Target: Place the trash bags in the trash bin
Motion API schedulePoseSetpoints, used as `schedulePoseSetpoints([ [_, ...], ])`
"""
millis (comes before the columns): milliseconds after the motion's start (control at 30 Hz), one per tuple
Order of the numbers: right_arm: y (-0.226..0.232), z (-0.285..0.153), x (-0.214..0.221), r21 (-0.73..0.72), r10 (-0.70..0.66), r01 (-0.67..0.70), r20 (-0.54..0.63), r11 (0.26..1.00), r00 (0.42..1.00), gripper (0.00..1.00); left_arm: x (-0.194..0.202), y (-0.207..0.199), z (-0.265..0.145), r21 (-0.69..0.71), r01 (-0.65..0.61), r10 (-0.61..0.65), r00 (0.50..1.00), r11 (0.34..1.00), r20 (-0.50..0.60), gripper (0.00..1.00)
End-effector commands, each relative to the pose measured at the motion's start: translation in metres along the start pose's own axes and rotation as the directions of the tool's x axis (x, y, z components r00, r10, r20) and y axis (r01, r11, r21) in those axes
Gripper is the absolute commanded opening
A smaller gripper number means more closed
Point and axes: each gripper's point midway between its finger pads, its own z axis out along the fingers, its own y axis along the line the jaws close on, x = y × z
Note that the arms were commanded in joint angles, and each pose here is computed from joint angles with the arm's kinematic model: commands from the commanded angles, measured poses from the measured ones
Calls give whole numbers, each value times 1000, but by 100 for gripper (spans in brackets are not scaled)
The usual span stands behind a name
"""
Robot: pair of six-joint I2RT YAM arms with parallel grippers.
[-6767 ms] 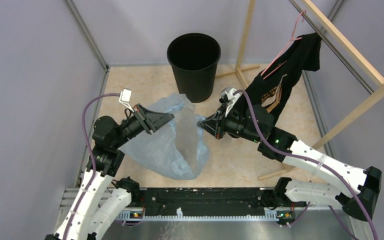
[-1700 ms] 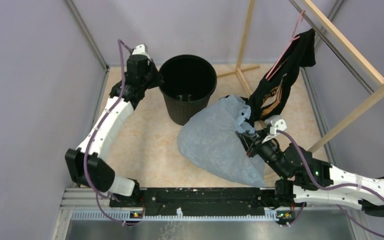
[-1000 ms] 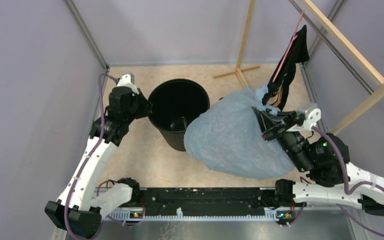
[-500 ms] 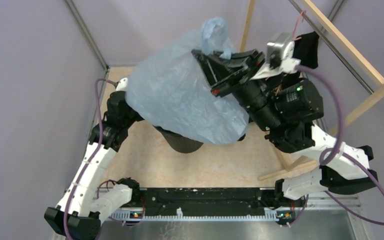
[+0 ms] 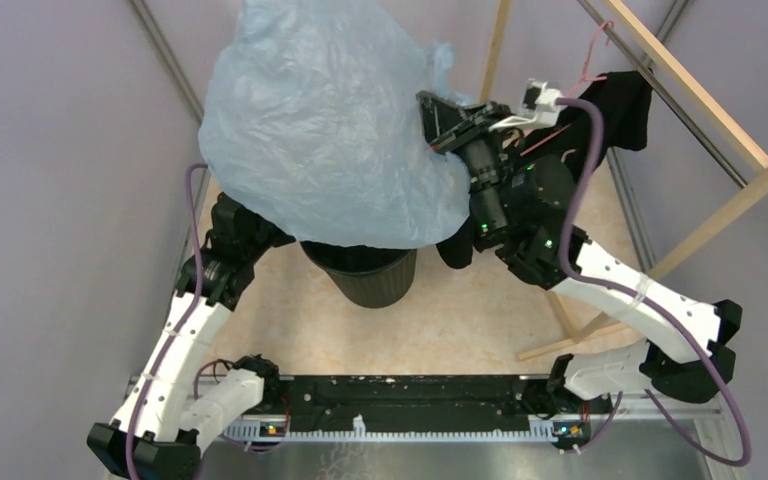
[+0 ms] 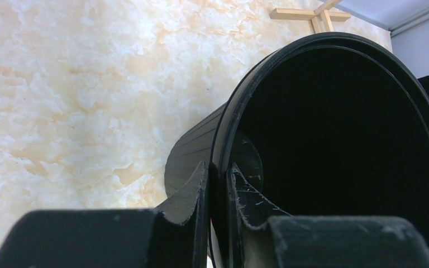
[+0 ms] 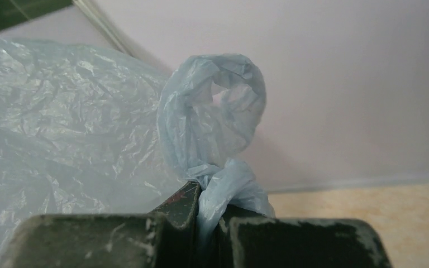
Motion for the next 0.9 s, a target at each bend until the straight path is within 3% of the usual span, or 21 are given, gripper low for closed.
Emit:
schedulePoseSetpoints([
  [0,-60,-12,14,161,-75,77,-22,984,997,0,25,4,0,2,13,-13,996,1000,-90,16],
  [100,-88,-31,26,189,-191,202,-76,961,979,0,25,5,0,-1,10,-10,996,1000,-90,16],
  [267,-108,-51,9,210,-284,287,-43,935,958,0,26,4,-1,3,10,-10,995,1000,-95,16],
  [433,-98,-52,30,107,-339,354,-137,929,931,0,23,3,-1,10,6,-5,997,1000,-74,17],
  [733,-93,-52,47,48,-342,354,-169,934,924,0,8,2,-19,16,-51,51,998,999,-20,73],
  [867,-92,-54,45,36,-340,349,-158,936,927,0,-4,9,-34,-27,-85,86,996,996,30,86],
])
